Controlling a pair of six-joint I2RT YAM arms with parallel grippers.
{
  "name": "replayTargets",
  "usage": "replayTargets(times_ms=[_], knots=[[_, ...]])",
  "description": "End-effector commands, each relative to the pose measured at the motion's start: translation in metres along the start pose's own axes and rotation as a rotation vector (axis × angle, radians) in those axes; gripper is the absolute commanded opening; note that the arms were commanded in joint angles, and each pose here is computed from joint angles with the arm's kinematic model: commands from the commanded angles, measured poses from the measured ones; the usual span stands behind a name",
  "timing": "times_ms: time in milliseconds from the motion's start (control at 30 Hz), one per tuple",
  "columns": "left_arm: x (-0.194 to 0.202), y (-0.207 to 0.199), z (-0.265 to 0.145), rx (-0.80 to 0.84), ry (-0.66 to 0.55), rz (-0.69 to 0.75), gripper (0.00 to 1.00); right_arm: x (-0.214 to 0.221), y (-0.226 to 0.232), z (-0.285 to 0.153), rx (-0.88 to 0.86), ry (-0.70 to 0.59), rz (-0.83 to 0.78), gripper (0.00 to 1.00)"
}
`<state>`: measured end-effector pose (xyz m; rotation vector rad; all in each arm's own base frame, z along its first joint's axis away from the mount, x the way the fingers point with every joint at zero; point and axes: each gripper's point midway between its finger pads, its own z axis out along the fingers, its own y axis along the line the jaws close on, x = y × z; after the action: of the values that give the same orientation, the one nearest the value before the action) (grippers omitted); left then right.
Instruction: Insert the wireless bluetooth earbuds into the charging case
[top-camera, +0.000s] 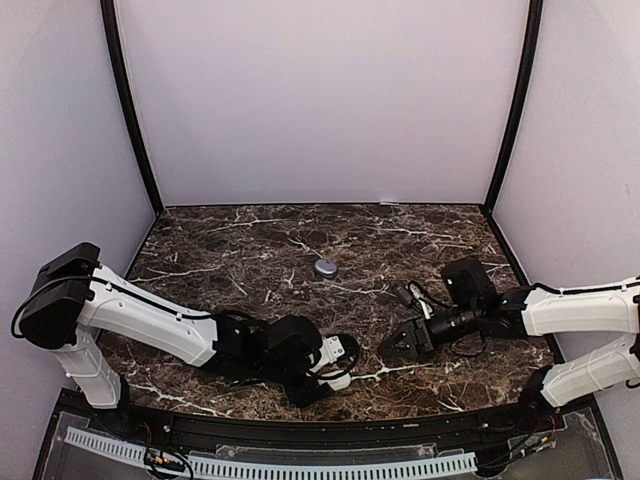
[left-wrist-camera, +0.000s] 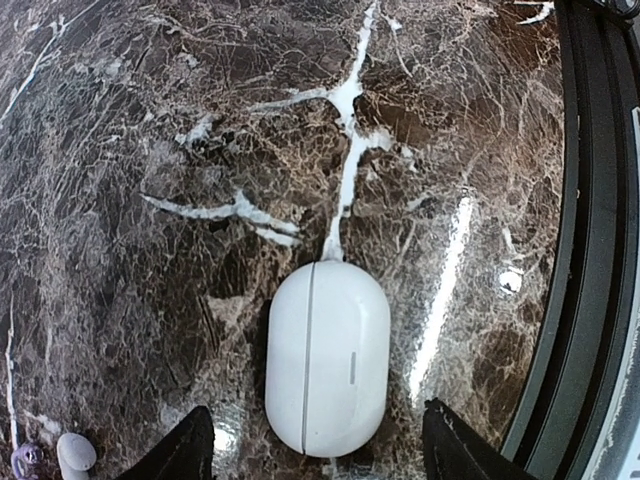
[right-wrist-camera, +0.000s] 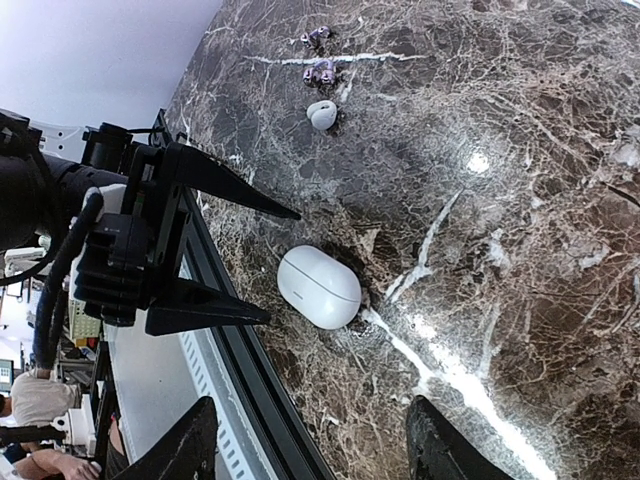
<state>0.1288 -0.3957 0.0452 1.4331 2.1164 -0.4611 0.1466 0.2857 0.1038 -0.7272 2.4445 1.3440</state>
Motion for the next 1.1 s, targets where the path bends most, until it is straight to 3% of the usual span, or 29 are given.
replayTargets(times_ms=[0, 200, 433, 533, 667, 833, 900, 1067], knots=[[-0.018, 0.000, 0.004, -0.019, -0.049, 0.084, 0.69, -0.009, 0.005, -0.003, -0.019, -0.030, -0.024, 0.61], [-0.011, -0.001, 0.020, -0.017, -0.012, 0.133, 0.58, -0.005, 0.001, -0.001, -0.023, -0.014, -0.011, 0.62], [-0.015, -0.004, 0.023, 0.020, -0.028, 0.127, 0.40, 0.000, 0.001, 0.003, -0.047, 0.013, 0.007, 0.62], [-0.015, -0.005, 0.023, 0.043, -0.023, 0.118, 0.27, 0.000, 0.000, 0.004, -0.053, 0.020, 0.013, 0.62], [-0.026, 0.003, 0.013, 0.000, -0.051, 0.125, 0.22, 0.000, -0.001, 0.007, -0.065, 0.025, 0.029, 0.62], [-0.050, 0.012, -0.004, -0.061, -0.123, 0.148, 0.23, 0.000, 0.000, 0.012, -0.095, 0.038, 0.052, 0.65], [-0.050, 0.013, -0.004, -0.064, -0.109, 0.146, 0.39, -0.002, -0.001, 0.011, -0.090, 0.036, 0.049, 0.65], [-0.038, 0.008, 0.008, -0.013, -0.058, 0.094, 0.53, -0.011, -0.002, 0.003, -0.078, 0.010, 0.048, 0.66]])
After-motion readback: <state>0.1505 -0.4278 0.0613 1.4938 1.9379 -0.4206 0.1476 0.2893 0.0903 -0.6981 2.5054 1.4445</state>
